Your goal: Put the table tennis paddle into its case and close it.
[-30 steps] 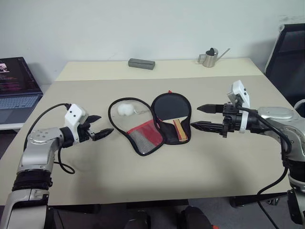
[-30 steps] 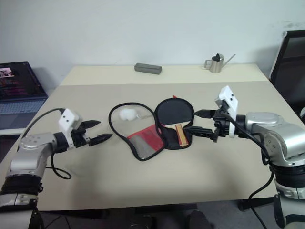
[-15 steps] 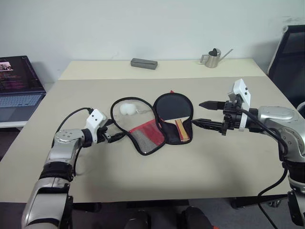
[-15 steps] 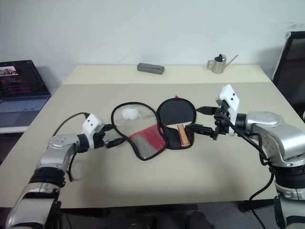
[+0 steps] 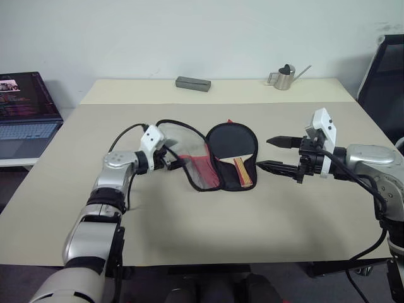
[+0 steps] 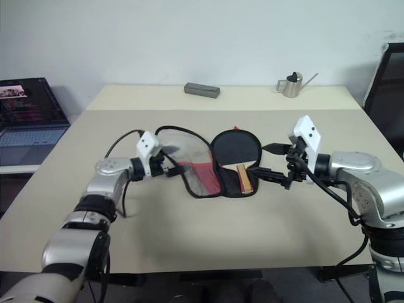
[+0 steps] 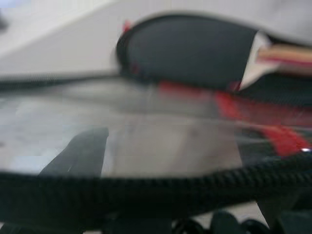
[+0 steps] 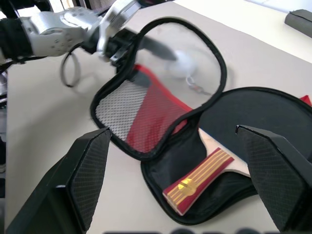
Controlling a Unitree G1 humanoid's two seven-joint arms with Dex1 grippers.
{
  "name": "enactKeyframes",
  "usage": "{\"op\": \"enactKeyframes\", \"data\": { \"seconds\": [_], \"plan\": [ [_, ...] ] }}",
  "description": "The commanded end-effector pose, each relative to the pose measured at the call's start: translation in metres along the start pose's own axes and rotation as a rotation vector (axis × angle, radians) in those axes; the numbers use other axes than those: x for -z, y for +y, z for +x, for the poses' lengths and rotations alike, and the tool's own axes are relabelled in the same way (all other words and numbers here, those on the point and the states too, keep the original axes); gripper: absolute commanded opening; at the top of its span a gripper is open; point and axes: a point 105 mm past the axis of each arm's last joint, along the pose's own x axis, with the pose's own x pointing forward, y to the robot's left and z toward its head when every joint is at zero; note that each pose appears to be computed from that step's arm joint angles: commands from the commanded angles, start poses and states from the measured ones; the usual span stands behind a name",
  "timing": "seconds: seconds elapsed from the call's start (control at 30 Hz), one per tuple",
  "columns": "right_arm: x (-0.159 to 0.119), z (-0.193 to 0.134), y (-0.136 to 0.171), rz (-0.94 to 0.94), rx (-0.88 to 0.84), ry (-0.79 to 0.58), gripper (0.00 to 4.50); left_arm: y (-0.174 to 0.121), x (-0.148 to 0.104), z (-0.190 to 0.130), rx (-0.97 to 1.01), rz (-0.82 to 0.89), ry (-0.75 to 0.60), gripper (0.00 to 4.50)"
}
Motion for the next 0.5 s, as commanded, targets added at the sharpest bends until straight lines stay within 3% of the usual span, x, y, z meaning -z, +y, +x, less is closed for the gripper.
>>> {"op": "enactKeyframes", "data": {
  "seconds": [0.03, 0.2, 0.5],
  "plan": [
    [-0.011, -0.010, 0.005, -0.036, 0.000, -0.019, 4.47, -0.004, -0.027, 0.019, 0.047, 0.070, -0.037, 4.50],
    [-0.010, -0.014, 0.011, -0.026, -0.005, -0.010, 4.47, -0.025, -0.040, 0.050, 0.137, 0.094, -0.056, 4.50],
    [-0.007, -0.017, 0.014, -0.008, 0.022, -0.005, 4.47, -0.060, -0.034, 0.084, 0.216, 0.054, -0.050, 4.50]
  ]
}}
